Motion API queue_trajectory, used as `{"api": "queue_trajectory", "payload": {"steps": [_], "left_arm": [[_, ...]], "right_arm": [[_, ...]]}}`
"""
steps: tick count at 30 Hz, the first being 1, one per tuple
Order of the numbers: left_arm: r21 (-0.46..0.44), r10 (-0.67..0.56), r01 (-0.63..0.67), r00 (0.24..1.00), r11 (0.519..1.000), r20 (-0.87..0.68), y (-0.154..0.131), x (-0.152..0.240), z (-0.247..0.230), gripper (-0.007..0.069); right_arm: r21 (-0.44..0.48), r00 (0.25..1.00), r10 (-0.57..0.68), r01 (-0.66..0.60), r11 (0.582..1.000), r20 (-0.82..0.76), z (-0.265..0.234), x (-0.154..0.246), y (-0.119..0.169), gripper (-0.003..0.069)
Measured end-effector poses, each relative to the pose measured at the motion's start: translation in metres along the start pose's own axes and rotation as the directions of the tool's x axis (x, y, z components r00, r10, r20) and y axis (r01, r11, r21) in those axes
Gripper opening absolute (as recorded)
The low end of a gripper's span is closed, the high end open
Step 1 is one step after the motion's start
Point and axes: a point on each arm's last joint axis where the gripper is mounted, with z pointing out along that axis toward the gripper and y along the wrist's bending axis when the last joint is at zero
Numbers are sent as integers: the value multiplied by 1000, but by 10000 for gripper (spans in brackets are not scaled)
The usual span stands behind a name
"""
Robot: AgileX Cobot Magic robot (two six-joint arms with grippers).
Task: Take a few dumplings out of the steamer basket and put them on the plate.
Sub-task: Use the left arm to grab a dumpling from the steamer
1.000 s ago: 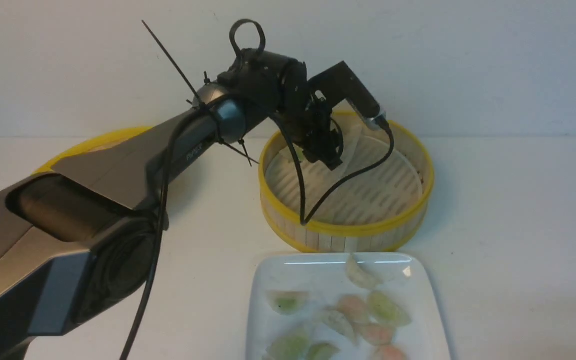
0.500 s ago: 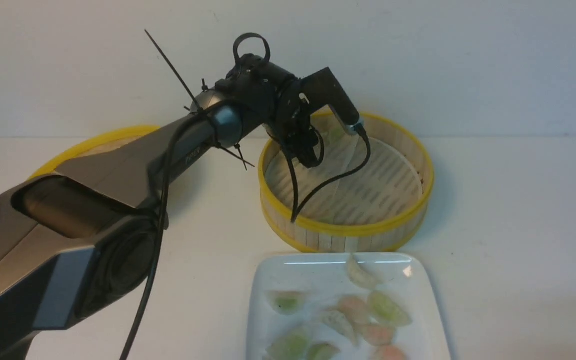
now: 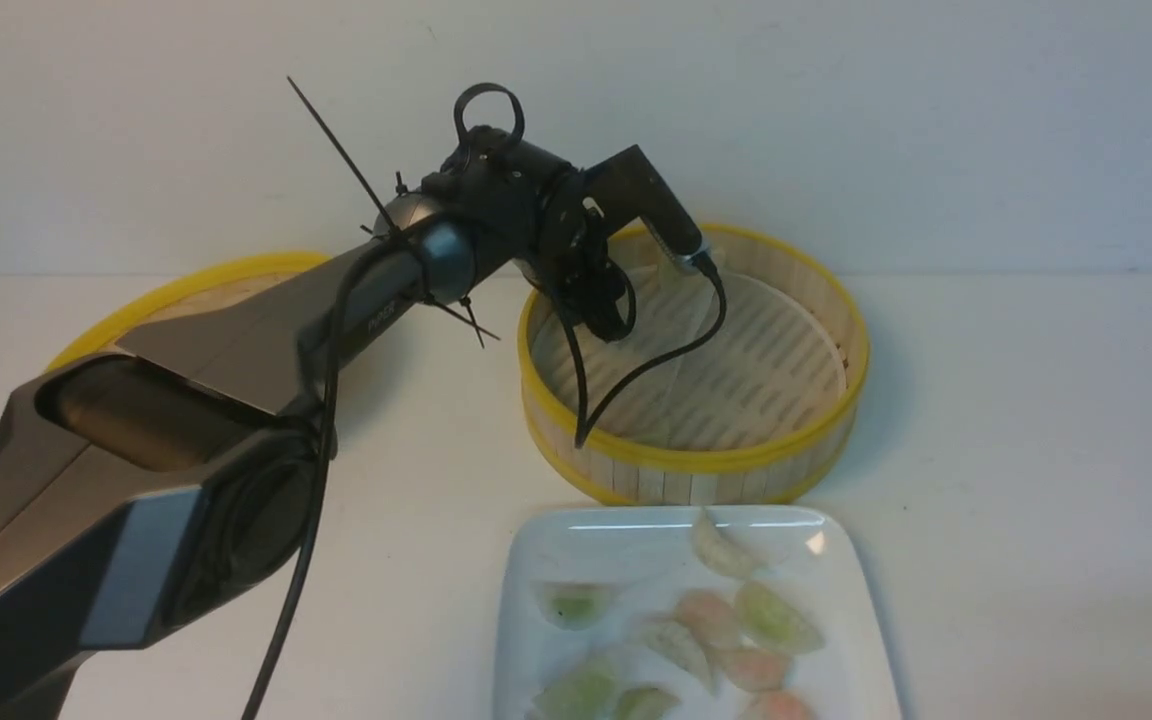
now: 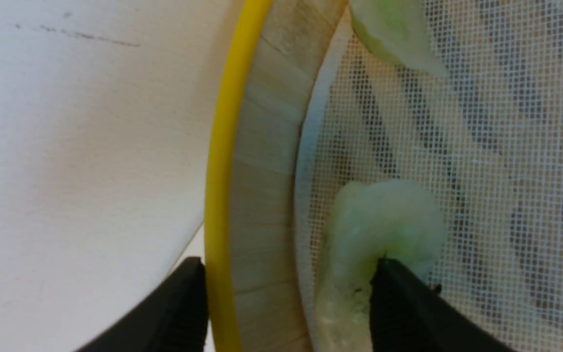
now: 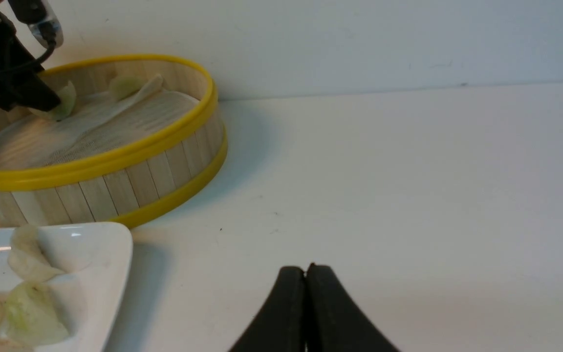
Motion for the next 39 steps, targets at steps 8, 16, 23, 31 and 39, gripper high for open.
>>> {"api": "queue_trajectory", "payload": {"steps": [8,16,23,31,39], "left_arm": [[-7,25,-25,1000,1000,0,3,1,0,234],[39,2,-1,999,999,-42,2,-3,-14,72],[94,10,0,994,996,-106,2,-5,-36,55],[123,35,-21,993,992,-114,0,-4,-39,35],[98,-45,53,996,994,-82,0,-7,-35,35]], "right_arm": [[0,1000,0,0,1000,0,0,0,0,-15],[0,1000,0,0,1000,0,0,0,0,-15],[0,1000,0,0,1000,0,0,0,0,-15],[0,1000,0,0,1000,0,0,0,0,-15],[0,1000,0,0,1000,0,0,0,0,-15]]}}
